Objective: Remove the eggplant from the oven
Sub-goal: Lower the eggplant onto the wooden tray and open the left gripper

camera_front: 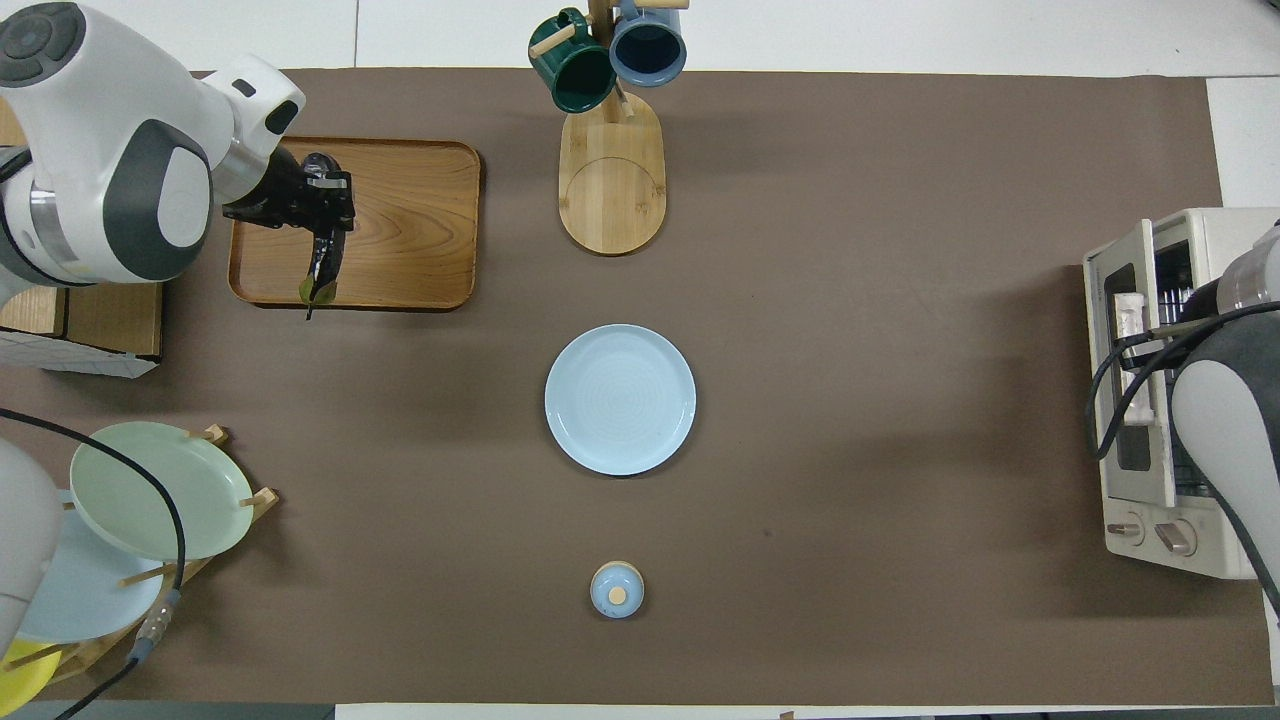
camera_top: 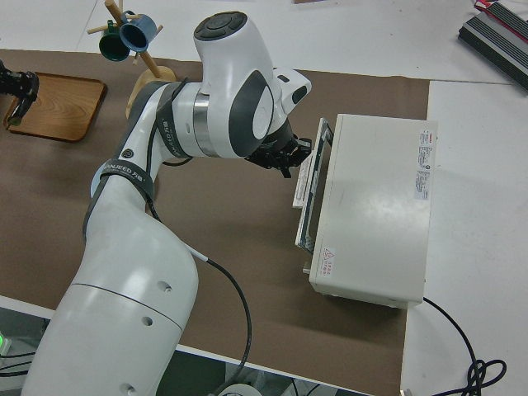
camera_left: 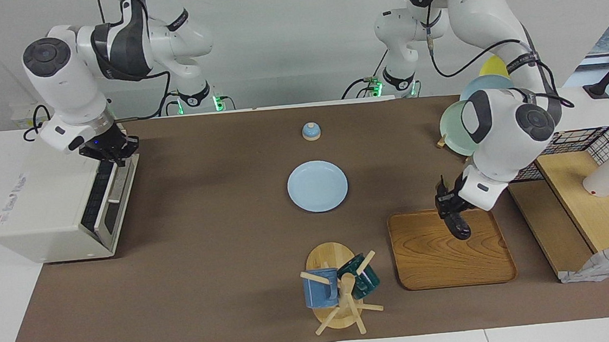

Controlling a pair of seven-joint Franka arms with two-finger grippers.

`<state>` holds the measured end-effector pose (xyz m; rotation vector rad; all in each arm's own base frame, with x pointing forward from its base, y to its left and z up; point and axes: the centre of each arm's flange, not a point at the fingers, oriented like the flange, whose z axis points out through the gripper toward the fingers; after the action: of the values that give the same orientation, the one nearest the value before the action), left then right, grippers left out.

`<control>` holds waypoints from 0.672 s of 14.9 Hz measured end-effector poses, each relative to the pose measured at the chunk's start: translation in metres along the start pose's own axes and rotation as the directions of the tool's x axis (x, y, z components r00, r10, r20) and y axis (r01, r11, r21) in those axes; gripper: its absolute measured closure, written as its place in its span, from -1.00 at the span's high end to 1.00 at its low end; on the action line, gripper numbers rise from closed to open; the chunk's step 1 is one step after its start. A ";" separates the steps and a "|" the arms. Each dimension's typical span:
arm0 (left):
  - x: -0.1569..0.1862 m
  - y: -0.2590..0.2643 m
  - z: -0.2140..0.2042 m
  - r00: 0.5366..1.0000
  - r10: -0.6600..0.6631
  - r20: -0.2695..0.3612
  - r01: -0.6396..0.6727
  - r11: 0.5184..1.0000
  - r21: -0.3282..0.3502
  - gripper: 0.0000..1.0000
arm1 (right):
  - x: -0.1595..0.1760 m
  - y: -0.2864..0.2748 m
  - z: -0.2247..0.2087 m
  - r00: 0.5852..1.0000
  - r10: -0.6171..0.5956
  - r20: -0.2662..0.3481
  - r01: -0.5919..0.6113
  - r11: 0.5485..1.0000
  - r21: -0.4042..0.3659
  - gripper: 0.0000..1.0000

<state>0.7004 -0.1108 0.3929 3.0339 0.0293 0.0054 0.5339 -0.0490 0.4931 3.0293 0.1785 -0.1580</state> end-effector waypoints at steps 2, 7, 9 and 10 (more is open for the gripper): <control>0.020 0.001 0.028 0.999 0.006 -0.040 -0.006 1.000 0.002 -0.36 | -0.001 -0.006 0.027 1.000 0.025 0.004 -0.025 1.000 0.006 -0.98; 0.030 -0.010 0.073 0.997 0.037 -0.071 -0.032 0.997 0.067 -0.36 | -0.006 -0.007 0.054 1.000 0.008 0.019 -0.008 1.000 -0.007 -0.98; 0.029 -0.011 0.074 0.997 0.039 -0.068 -0.034 0.997 0.071 -0.36 | -0.007 -0.006 0.052 0.999 -0.025 0.023 0.026 0.998 -0.052 -0.98; 0.029 -0.011 0.074 0.997 0.039 -0.068 -0.034 0.997 0.072 -0.36 | -0.007 -0.006 0.051 0.999 -0.033 0.024 0.034 0.998 -0.061 -0.98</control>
<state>0.7292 -0.1076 0.3182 3.1032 -0.0212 0.1156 0.5211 -0.0495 0.4427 2.9634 0.2278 -0.1858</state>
